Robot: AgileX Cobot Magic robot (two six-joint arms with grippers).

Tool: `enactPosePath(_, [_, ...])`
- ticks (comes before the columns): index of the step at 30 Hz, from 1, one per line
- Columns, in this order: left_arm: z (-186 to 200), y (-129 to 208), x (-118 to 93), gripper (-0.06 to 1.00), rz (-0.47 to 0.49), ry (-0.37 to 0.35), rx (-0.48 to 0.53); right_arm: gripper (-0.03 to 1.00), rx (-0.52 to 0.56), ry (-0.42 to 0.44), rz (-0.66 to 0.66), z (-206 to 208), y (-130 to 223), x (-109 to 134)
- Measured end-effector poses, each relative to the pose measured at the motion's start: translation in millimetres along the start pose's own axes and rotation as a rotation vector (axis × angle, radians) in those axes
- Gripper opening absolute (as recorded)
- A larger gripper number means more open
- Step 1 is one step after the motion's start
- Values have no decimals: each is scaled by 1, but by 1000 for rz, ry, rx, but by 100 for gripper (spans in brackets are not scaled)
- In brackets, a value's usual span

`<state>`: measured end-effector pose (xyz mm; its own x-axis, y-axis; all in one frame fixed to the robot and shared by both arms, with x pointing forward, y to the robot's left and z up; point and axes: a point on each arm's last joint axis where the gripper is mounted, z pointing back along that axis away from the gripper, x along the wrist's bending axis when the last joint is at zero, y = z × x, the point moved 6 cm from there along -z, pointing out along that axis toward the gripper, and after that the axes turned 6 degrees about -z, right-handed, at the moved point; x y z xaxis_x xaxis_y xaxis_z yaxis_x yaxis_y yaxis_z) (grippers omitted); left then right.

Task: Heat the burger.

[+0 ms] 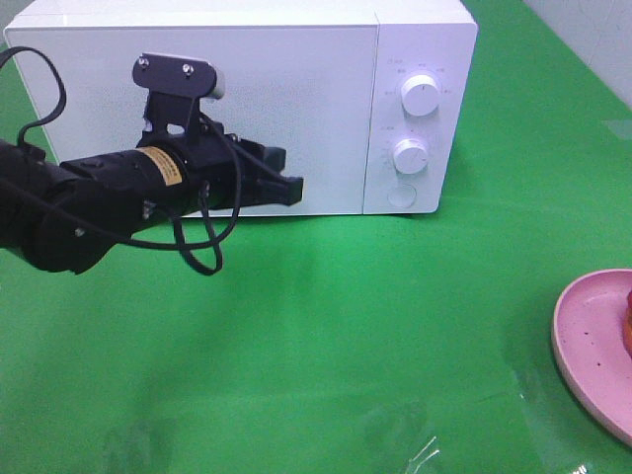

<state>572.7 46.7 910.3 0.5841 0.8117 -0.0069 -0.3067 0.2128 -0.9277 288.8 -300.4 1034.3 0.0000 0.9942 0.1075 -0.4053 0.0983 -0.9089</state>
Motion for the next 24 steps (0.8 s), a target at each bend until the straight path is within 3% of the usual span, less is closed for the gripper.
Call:
enactPosePath(1, [7,9,-3,58,-4,10,49,76,0,0,0,0,0,0])
enactPosePath(2, [7,9,-3,58,-4,10,49,76,0,0,0,0,0,0])
enactPosePath(3, [10,13,-4,83,-1,12,79,76,0,0,0,0,0,0])
enactPosePath(4, [10,13,-4,83,-1,12,79,76,0,0,0,0,0,0])
enactPosePath(5, [18,22,-5,93,6,17,173,76,0,0,0,0,0,0])
enactPosePath(6, [27,29,-6,97,8,20,260,76,0,0,0,0,0,0])
enactPosePath(7, [27,29,-6,97,8,20,260,76,0,0,0,0,0,0])
enactPosePath(8, [37,34,-6,98,8,24,348,76,0,0,0,0,0,0])
enactPosePath(17, [82,34,0,99,-11,26,565,76,0,0,0,0,0,0])
enactPosePath(20, [109,36,22,99,34,-26,683,76,0,0,0,0,0,0])
enactPosePath(24, [130,38,42,99,74,-77,762,76,0,0,0,0,0,0])
